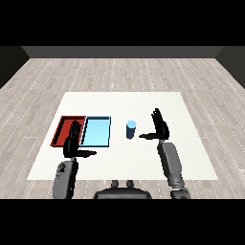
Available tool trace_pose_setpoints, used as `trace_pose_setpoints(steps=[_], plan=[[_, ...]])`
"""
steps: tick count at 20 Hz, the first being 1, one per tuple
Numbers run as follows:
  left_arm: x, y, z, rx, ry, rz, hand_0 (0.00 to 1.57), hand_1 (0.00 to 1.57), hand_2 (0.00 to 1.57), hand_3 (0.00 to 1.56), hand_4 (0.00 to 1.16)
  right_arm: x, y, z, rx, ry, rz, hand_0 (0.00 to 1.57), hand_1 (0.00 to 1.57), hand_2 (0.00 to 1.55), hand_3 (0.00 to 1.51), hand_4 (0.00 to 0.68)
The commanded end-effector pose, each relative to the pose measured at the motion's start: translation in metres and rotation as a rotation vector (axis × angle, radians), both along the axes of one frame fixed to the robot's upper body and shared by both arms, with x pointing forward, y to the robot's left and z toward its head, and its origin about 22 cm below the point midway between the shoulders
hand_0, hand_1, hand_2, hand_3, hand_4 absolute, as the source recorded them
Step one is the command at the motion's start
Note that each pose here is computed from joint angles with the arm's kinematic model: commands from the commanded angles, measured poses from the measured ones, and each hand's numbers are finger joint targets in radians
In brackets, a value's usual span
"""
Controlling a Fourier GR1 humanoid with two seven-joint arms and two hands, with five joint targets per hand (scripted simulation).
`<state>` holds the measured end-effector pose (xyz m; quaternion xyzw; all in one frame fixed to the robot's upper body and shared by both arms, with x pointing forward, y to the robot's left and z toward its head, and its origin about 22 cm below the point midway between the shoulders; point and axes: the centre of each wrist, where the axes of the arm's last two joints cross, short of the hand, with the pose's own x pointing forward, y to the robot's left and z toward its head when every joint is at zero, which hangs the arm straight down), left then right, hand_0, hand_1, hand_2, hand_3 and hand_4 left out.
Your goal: Pick the blue can and put it in the blue box
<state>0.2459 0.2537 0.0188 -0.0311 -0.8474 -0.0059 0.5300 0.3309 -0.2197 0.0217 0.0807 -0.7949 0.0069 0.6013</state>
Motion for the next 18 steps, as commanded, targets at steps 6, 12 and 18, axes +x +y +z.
trace_pose_setpoints(steps=[6,12,18], plan=[[-0.0129,-0.003,-0.011,-0.006,-0.010,0.007,0.00,0.00,0.00,0.00,0.00,-0.015,0.011,0.009,0.038,0.004,0.032,0.00,0.00,0.00,0.00,0.000],[-0.0157,0.014,0.017,-0.027,-0.026,-0.007,0.00,0.00,0.00,0.00,0.00,0.014,0.036,-0.016,0.077,0.045,0.029,0.00,0.00,0.00,0.00,0.000],[0.0029,0.022,0.004,-0.030,-0.026,0.010,0.00,0.00,0.00,0.00,0.00,0.014,0.035,-0.018,0.140,0.086,0.021,0.00,0.00,0.00,0.00,0.000]])
